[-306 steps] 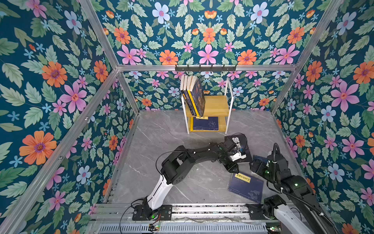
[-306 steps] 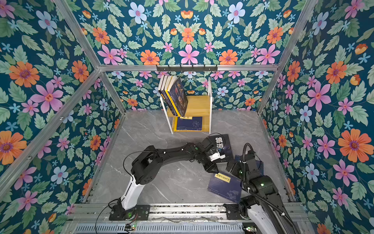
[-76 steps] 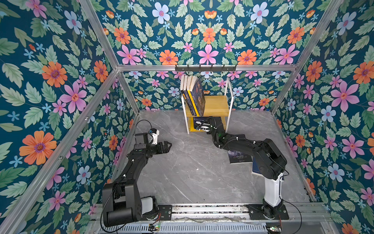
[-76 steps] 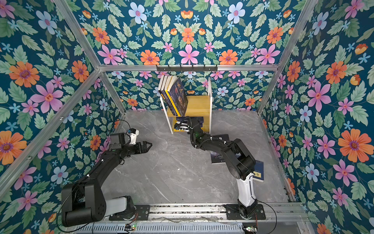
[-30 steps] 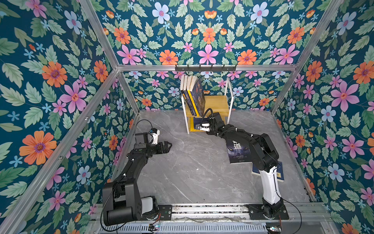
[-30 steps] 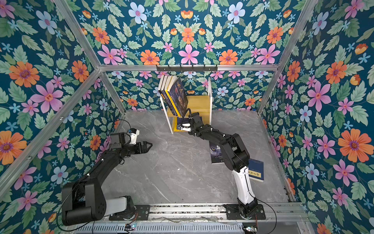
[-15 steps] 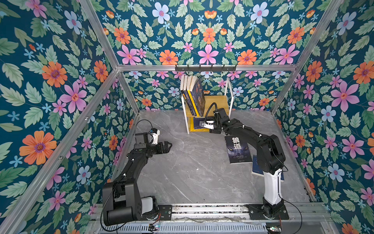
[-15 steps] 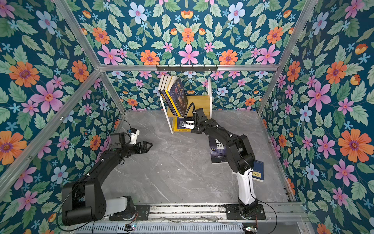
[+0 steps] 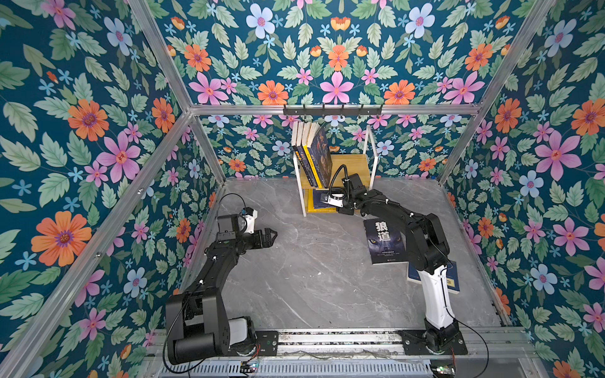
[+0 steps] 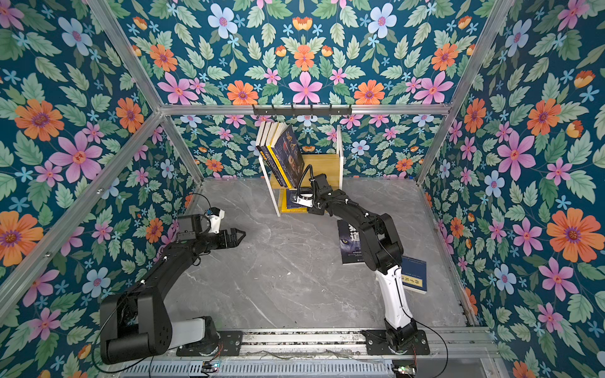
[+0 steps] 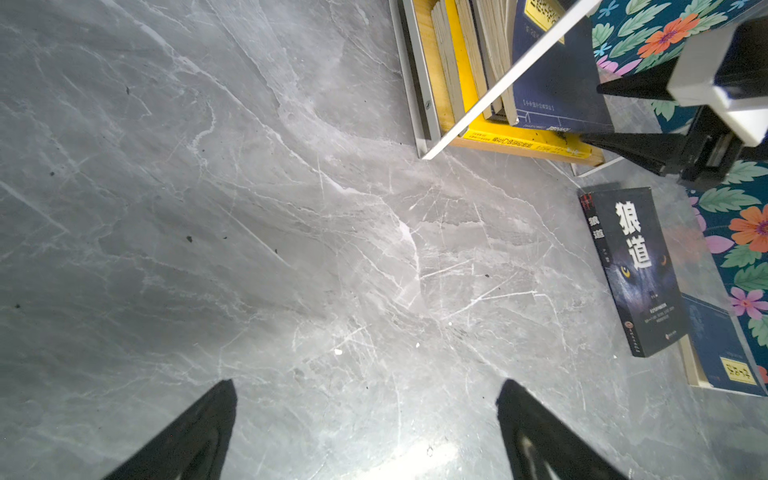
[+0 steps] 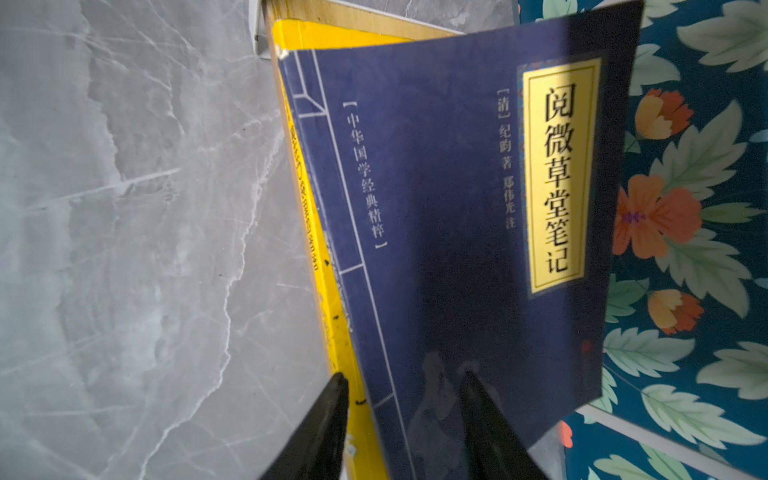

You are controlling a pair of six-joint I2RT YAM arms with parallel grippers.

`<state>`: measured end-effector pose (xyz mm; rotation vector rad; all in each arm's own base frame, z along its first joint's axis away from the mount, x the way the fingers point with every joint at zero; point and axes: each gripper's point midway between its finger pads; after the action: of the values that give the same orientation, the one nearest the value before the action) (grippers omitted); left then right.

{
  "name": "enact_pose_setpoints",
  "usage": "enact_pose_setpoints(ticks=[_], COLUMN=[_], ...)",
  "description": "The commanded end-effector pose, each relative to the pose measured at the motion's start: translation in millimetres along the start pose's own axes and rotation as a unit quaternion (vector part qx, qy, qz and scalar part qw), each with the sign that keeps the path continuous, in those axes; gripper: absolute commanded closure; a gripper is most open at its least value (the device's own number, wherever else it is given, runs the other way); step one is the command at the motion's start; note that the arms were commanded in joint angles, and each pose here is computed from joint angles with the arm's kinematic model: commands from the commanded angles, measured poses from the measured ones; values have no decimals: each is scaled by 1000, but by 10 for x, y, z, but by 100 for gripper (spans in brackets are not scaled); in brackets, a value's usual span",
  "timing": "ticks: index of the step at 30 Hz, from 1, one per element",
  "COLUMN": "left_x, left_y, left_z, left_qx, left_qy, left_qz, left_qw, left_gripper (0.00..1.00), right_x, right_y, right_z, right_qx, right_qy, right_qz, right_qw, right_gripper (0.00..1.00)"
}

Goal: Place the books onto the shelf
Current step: 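Insert the blue book onto the lower shelf beside the yellow book, then lower the blue book flat onto the yellow book and open right gripper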

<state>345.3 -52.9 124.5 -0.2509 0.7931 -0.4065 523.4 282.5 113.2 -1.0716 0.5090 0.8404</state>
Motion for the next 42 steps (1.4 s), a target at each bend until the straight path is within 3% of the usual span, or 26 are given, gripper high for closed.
enact_pose_setpoints(ticks=[1,20,31,42], left_x=[-4,-11,-13,-14], left_y=[5,10,7,-1], left_z=[44,42,33,30], left_qx=[6,5,6,5], left_qy=[-6,-8,-9,-10], left_qz=[1,0,0,-2], left_qw=[1000,1000,1000,1000], left_gripper=[0,0,0,0], right_x=[5,29,2,122], right_y=[-71,-175,51,84], right_z=[56,81,389,666], right_qx=[13,20,25,62], right_qy=[-15,-23,-61,-87], right_qz=[-8,-25,4,3], right_qw=[1000,999,998,994], right_gripper=[56,64,46,44])
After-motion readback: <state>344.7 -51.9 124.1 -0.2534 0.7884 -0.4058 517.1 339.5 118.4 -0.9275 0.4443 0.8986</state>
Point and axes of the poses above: each gripper's point midway between its finger pads, its own x axis out along the fingers, its own y axis along the line the jaws close on, z = x × y, and after that the axes turned 3 degrees about x, right-handed
